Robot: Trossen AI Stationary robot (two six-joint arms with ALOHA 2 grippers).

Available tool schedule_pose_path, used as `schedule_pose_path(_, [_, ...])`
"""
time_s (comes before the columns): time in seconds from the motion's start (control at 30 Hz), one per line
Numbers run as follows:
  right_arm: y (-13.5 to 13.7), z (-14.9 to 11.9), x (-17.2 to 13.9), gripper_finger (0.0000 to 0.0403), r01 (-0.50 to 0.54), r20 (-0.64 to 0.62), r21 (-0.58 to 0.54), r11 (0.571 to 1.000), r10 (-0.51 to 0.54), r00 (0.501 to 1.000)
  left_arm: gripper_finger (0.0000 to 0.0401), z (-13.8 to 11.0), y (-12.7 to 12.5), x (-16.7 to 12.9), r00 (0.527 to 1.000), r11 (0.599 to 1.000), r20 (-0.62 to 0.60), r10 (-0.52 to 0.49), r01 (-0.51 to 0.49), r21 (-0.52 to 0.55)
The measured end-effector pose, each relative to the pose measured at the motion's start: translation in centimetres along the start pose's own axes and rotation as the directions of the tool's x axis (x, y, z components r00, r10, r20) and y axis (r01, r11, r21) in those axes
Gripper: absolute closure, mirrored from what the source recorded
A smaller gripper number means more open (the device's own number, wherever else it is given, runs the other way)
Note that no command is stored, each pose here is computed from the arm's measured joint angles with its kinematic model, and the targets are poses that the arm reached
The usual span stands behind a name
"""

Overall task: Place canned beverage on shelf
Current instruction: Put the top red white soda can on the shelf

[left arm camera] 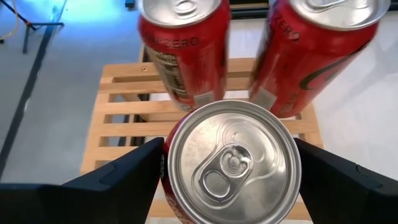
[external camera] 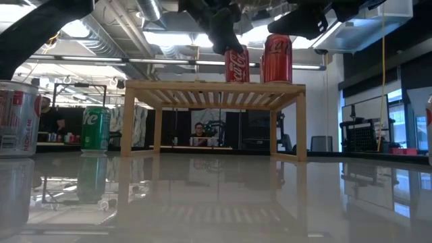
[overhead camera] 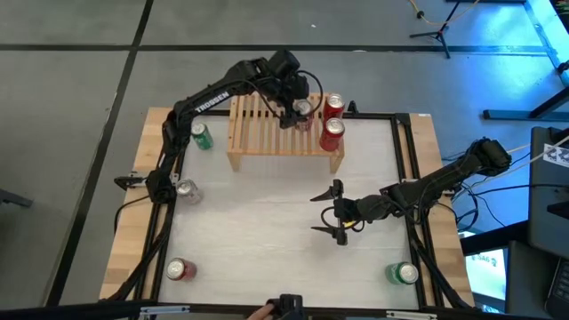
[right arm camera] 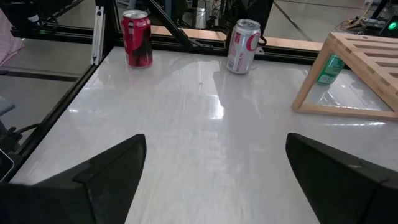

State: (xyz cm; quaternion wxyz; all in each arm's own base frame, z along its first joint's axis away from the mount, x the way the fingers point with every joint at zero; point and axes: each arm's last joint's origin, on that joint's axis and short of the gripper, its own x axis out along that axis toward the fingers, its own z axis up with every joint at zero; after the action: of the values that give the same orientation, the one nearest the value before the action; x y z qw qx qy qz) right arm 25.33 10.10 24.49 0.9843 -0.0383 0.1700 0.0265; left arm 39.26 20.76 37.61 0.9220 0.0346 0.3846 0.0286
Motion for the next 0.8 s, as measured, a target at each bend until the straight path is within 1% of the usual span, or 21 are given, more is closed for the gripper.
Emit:
schedule_pose_path(0.23, [0.0, 0.01, 0.0, 0.0022, 0.0, 0.001, -0.009, 1.0, 0.0, 1.0, 0.008, 0.44, -1.13, 0.31, 1.0, 0.999, 0.003, -0.027, 0.027, 0.023])
schedule_pose_path(0.57, [0.0, 0.07, 0.0, 0.0022, 0.0, 0.007, -0.011, 1.0, 0.0, 1.0, 0.0079, 0.43, -1.08, 0.3, 1.0, 0.999, 0.002, -0.02, 0.019, 0.035])
schedule_pose_path(0.67, [0.01, 0.06, 0.01, 0.0022, 0.0, 0.006, -0.012, 1.0, 0.0, 1.0, 0.0063, 0.44, -1.08, 0.26, 1.0, 0.999, 0.002, -0.018, 0.018, 0.036])
schedule_pose_path(0.8, [0.01, 0.07, 0.0, 0.0022, 0.0, 0.007, -0.012, 1.0, 0.0, 1.0, 0.0024, 0.48, -1.05, 0.22, 1.0, 0.999, 0.007, -0.014, 0.014, 0.043])
